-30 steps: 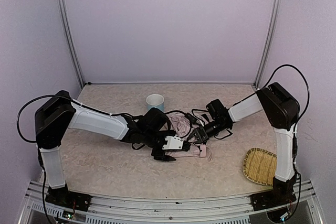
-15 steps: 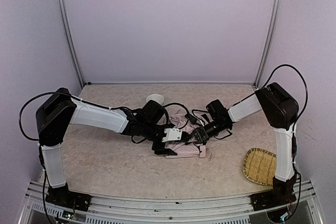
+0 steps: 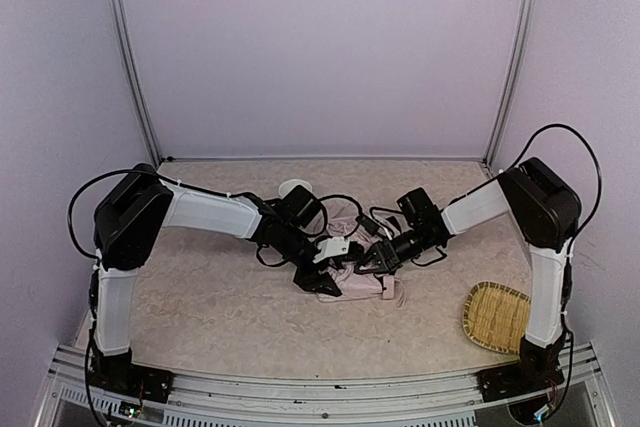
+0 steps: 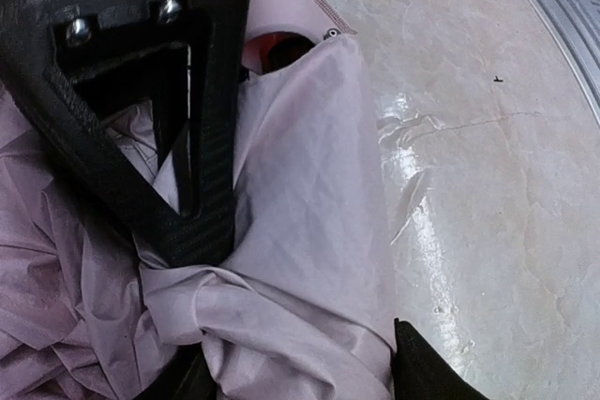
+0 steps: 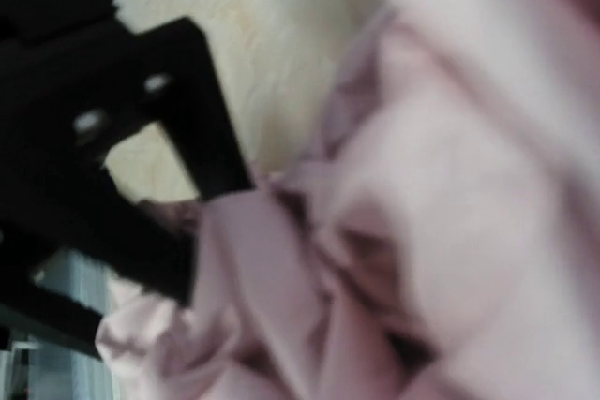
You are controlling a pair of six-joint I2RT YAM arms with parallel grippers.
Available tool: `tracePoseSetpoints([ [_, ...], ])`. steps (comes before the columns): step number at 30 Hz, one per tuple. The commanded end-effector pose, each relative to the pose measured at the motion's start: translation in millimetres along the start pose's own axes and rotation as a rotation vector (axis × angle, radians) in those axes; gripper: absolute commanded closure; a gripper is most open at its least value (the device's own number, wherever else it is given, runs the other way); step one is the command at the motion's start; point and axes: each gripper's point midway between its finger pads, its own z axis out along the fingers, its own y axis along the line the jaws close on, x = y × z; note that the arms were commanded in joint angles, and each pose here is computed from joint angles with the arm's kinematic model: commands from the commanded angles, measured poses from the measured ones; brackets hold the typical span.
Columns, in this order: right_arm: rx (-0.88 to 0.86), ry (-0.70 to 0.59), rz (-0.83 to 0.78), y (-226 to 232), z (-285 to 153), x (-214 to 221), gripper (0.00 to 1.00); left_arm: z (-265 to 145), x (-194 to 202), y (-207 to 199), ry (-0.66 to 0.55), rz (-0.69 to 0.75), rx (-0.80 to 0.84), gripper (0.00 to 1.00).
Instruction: Put away the umbrella
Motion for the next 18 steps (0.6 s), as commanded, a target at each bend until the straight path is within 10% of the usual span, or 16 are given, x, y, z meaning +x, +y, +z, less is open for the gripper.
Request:
tracePoseSetpoints([
  [1, 0.176, -0.045, 0.057, -14, -20, 2, 0.64, 18, 77, -31, 0.166, -0.278, 0.158, 0.46],
  [9, 0.3, -0.187, -0.107, 22, -64, -25, 0.57, 20, 90, -43, 0.185, -0.362, 0.218, 0.54],
  [18, 0.596, -0.132, -0.918, 95, -47, 9, 0.51, 18, 94, -44, 0.182, -0.444, 0.272, 0.61],
])
